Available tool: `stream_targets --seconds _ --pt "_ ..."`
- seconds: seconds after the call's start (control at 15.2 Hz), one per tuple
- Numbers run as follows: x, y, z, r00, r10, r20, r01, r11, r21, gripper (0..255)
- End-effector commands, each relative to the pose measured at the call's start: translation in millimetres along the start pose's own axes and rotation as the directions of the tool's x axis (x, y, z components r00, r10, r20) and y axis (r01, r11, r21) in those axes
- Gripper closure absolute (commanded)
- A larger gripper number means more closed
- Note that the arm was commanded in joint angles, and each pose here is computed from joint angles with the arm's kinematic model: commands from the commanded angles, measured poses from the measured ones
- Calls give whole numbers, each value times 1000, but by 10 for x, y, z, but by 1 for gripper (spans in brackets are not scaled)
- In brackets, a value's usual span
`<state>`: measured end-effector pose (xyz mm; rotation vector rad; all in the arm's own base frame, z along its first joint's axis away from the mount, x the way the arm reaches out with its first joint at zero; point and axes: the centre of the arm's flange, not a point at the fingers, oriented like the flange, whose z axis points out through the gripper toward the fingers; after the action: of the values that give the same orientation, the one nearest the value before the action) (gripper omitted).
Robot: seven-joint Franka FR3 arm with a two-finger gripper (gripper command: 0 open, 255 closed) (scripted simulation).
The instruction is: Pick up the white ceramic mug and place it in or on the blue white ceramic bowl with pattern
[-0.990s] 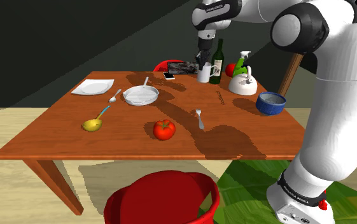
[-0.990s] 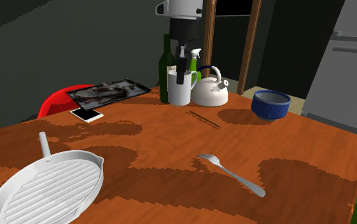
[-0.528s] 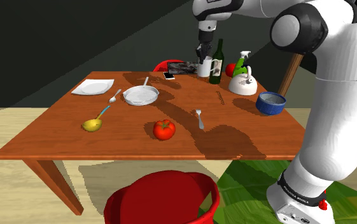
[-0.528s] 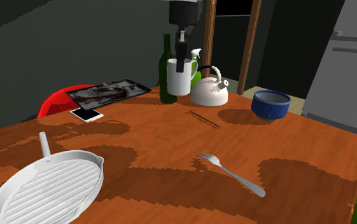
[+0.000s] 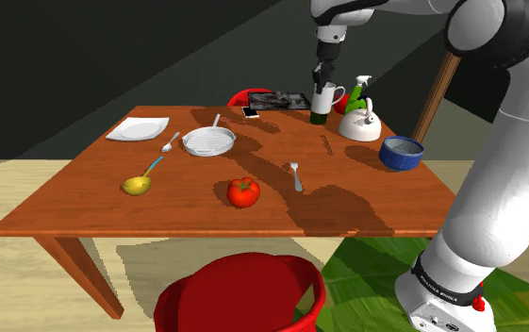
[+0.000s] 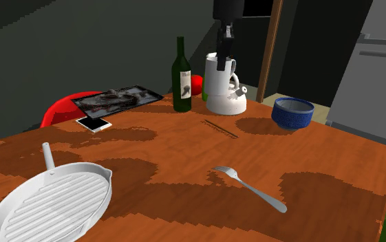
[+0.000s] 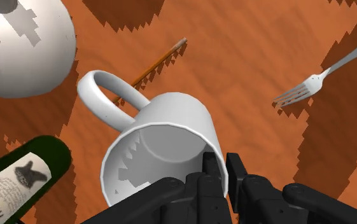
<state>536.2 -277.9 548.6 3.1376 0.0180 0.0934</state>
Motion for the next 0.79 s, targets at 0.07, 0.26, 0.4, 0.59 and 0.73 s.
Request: stream_targets --seconds 0.07,0.26,0.4,0.59,0.73 --pt "-380 105 -92 1000 -1 -1 1 1000 0 255" --pt "-751 224 -157 1000 -1 -1 1 1000 0 255" --pt "-999 304 -200 1000 -1 -1 1 1000 0 255" --pt "-1371 423 -265 1000 -1 -1 1 1000 0 255" --pt "-1619 503 -308 1000 -1 -1 1 1000 0 255"
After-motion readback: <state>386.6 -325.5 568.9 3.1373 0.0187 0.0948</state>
